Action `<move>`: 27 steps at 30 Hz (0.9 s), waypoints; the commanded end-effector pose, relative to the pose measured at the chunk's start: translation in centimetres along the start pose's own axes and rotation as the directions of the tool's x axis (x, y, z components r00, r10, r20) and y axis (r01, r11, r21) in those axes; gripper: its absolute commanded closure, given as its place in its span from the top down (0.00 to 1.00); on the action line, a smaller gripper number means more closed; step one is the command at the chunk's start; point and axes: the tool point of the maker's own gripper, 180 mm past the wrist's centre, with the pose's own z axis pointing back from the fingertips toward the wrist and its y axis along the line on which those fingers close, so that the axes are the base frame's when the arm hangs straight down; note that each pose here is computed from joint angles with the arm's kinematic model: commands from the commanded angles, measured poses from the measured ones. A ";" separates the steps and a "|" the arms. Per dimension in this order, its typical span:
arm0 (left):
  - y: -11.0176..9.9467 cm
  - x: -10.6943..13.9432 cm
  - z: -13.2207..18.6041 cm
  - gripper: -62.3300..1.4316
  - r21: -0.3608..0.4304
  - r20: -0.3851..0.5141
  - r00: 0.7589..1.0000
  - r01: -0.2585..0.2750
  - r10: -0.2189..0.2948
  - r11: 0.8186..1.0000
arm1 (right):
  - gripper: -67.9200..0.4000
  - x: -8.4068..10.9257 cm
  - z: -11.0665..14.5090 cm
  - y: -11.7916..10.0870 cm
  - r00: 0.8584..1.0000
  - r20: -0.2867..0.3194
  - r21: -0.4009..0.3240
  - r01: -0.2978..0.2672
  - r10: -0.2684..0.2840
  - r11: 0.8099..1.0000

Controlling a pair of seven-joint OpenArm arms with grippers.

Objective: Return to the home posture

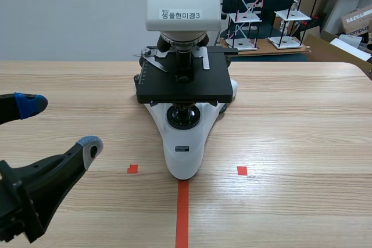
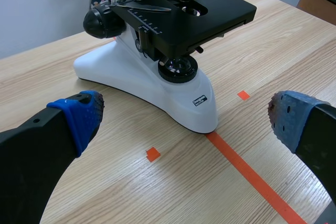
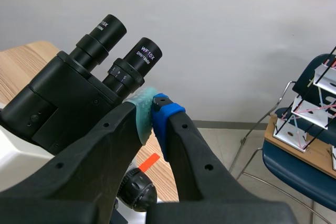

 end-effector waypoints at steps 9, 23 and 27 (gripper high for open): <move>-0.3 0.6 -0.1 1.00 -0.009 0.026 1.000 -0.005 0.005 1.000 | 0.01 1.1 0.3 -0.6 1.000 0.029 -0.018 -0.009 0.010 1.000; -0.3 0.6 -0.1 1.00 -0.009 0.026 1.000 -0.005 0.005 1.000 | 0.01 1.1 0.3 -0.6 1.000 0.029 -0.018 -0.009 0.009 1.000; -0.3 0.6 -0.1 1.00 -0.009 0.026 1.000 -0.005 0.005 1.000 | 0.01 0.6 0.5 -0.5 0.999 0.045 -0.016 0.004 -0.004 1.000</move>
